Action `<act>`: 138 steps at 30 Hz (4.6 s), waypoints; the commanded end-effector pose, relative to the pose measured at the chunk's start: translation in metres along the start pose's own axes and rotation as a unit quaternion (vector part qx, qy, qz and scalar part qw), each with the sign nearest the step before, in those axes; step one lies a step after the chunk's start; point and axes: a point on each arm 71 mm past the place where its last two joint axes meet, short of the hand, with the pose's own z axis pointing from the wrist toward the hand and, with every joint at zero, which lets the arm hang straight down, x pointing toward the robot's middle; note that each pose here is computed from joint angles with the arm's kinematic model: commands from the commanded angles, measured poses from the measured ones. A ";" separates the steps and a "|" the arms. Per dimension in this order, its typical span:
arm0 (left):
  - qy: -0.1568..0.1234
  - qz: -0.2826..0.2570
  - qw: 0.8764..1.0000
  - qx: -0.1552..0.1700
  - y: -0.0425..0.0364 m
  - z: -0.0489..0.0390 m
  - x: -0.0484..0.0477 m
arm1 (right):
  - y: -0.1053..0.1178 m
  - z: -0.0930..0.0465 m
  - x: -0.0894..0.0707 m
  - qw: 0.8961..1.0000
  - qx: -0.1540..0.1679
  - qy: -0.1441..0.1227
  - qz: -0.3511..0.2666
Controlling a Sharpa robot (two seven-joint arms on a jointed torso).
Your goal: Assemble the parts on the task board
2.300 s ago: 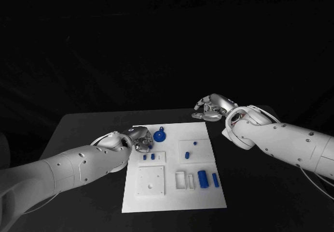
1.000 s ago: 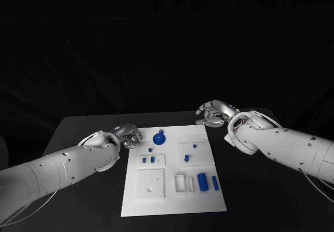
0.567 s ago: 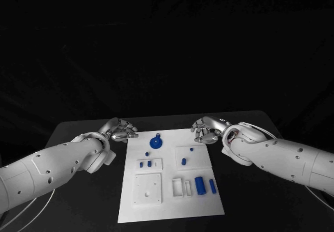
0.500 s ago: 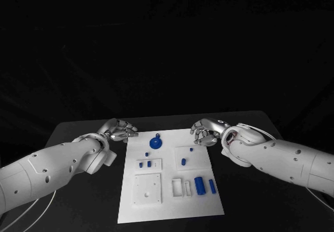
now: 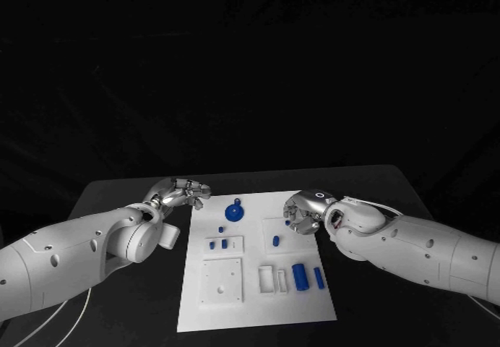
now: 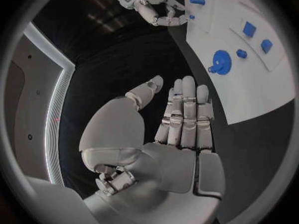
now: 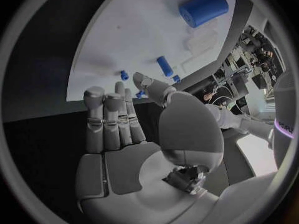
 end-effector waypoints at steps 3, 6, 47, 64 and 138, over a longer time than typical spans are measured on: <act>0.016 -0.033 0.999 0.019 -0.0050 -0.0021 0.0049 | 0.002 0.003 0.006 0.999 0.017 -0.003 -0.042; 0.017 -0.035 0.999 0.017 -0.0049 -0.0022 0.0052 | 0.002 0.005 0.007 0.999 0.019 -0.002 -0.042; 0.010 -0.040 0.999 0.007 -0.0045 -0.0015 0.0024 | 0.016 0.012 0.035 0.997 0.023 0.006 -0.069; 0.004 -0.038 0.999 0.004 -0.0039 -0.0008 -0.0004 | 0.020 0.010 0.038 0.997 0.025 -0.011 -0.075; -0.053 -0.028 0.998 0.013 -0.0063 0.0256 -0.0187 | 0.153 -0.004 0.044 0.989 -0.140 -0.032 0.027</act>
